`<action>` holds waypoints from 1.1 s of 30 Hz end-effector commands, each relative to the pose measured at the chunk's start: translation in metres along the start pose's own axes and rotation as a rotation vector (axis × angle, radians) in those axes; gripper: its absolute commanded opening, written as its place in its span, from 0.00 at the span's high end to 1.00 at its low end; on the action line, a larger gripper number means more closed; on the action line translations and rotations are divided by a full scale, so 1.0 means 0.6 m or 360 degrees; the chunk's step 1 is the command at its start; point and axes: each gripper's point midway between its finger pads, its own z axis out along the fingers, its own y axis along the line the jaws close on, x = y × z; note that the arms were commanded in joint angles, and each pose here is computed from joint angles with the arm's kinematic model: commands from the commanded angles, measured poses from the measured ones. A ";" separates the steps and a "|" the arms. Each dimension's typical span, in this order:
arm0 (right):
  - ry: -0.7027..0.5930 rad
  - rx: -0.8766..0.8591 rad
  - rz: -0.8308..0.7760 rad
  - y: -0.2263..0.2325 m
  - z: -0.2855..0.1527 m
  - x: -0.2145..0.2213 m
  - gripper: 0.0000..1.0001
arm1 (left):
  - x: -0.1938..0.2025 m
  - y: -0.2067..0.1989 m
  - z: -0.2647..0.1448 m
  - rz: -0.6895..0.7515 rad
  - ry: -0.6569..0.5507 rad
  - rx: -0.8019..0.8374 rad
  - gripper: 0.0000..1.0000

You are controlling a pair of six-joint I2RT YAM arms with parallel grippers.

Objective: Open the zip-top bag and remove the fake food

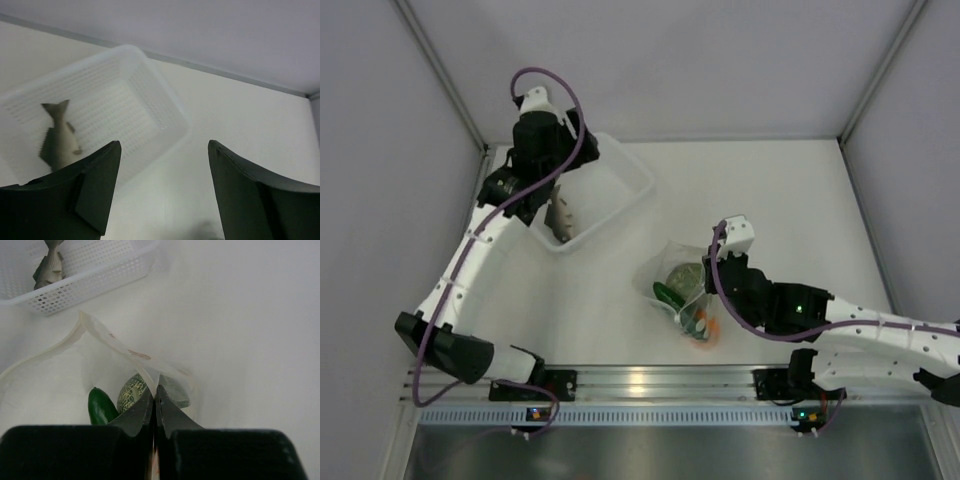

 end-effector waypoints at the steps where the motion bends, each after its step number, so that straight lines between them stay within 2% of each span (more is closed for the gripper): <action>1: -0.0100 0.0058 0.0146 -0.018 -0.005 -0.027 1.00 | 0.098 -0.107 -0.050 0.0060 0.0143 0.0250 0.24; 3: -0.0120 0.0100 0.0157 -0.029 -0.007 -0.027 1.00 | 0.102 -0.138 -0.089 0.0047 0.0077 0.0301 0.24; 5: -0.0125 0.0108 0.0174 -0.034 -0.008 -0.026 1.00 | 0.132 -0.187 -0.136 0.0057 0.0094 0.0418 0.21; 8: -0.0125 0.0110 0.0214 -0.037 -0.013 -0.027 1.00 | 0.153 -0.232 -0.186 0.0062 0.0075 0.0491 0.28; 10: -0.0132 0.0120 0.0239 -0.042 -0.014 -0.027 1.00 | 0.172 -0.261 -0.217 0.0081 0.0065 0.0548 0.28; 16: -0.0138 0.0107 0.0297 -0.040 -0.016 -0.026 1.00 | 0.239 -0.327 -0.264 0.0208 0.0156 0.0697 0.34; 25: -0.0163 0.0140 0.0340 -0.057 -0.022 -0.024 1.00 | 0.364 -0.347 -0.289 0.0342 0.0347 0.0749 0.40; 33: -0.0175 0.0214 0.0341 -0.074 -0.021 -0.014 1.00 | 0.444 -0.309 -0.287 0.0237 0.0472 0.0625 0.43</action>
